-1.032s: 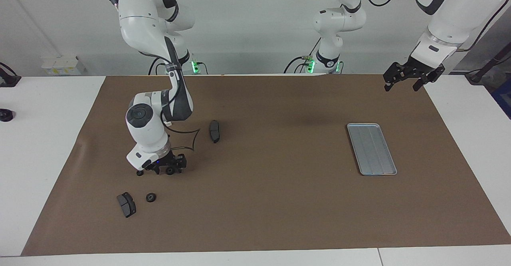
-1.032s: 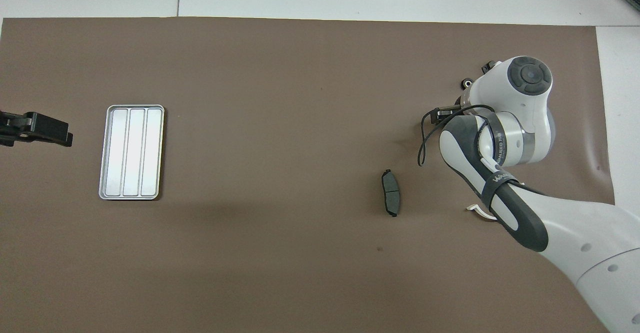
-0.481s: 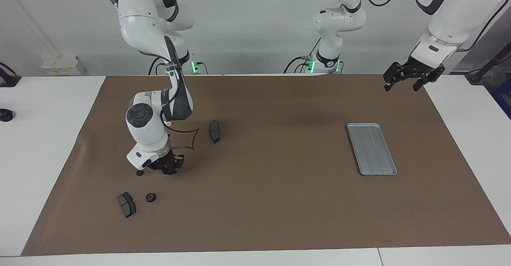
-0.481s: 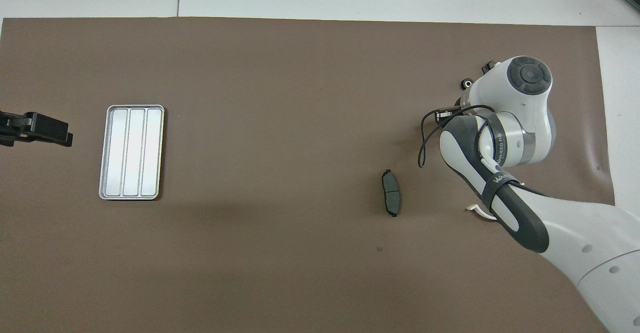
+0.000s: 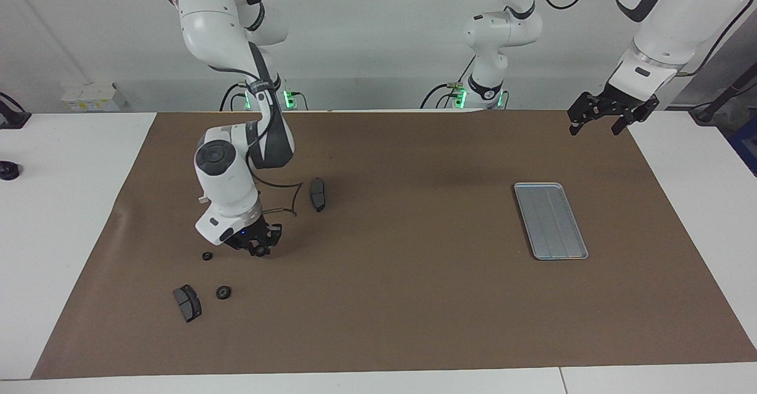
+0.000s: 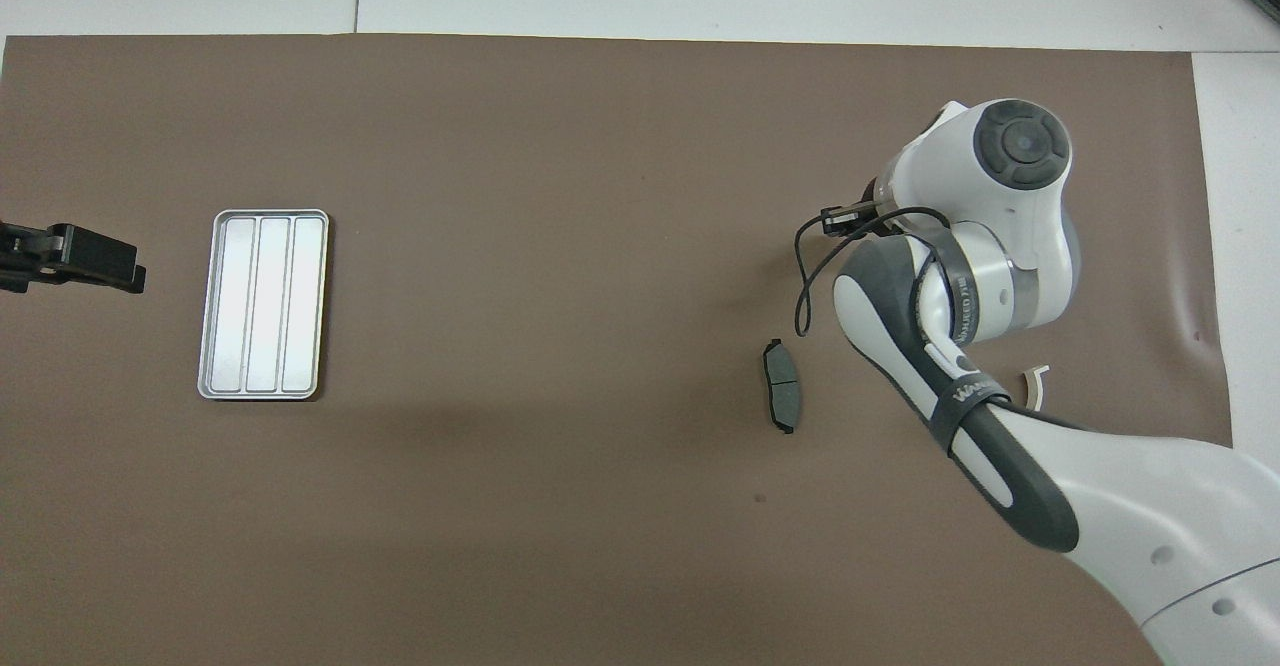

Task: Pick bearing gear from pile to tray
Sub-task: 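Carry the gear toward the center while the left gripper reaches over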

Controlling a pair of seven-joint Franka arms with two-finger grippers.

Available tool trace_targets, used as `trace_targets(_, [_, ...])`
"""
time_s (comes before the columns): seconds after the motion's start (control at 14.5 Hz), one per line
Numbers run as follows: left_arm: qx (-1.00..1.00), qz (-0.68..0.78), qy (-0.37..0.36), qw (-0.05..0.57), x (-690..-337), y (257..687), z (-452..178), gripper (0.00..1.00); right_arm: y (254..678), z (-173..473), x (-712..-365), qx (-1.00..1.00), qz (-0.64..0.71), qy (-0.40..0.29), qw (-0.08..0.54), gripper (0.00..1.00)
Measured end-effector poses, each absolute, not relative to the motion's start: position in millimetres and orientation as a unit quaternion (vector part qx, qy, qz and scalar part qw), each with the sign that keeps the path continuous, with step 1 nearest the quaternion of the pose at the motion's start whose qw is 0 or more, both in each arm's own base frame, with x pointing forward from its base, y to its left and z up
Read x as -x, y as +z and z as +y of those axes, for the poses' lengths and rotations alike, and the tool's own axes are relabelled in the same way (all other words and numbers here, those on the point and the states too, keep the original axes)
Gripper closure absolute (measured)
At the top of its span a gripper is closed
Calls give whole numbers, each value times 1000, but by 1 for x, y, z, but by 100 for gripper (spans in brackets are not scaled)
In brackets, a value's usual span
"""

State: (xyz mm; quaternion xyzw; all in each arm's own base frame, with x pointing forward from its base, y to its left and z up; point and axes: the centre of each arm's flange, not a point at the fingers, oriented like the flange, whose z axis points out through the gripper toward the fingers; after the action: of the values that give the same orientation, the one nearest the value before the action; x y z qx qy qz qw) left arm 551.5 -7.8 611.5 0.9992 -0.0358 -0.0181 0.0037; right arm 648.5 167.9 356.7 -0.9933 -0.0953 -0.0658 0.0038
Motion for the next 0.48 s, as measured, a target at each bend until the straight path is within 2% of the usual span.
trace_targets(0.21, [-999, -36, -18, 4, -552, 612, -8, 0, 379, 271, -621, 990, -111, -86, 21, 65])
trace_targets(0.48, [-999, -40, -11, 3, -553, 613, -13, 0, 384, 386, -571, 983, -121, -126, 62, 65])
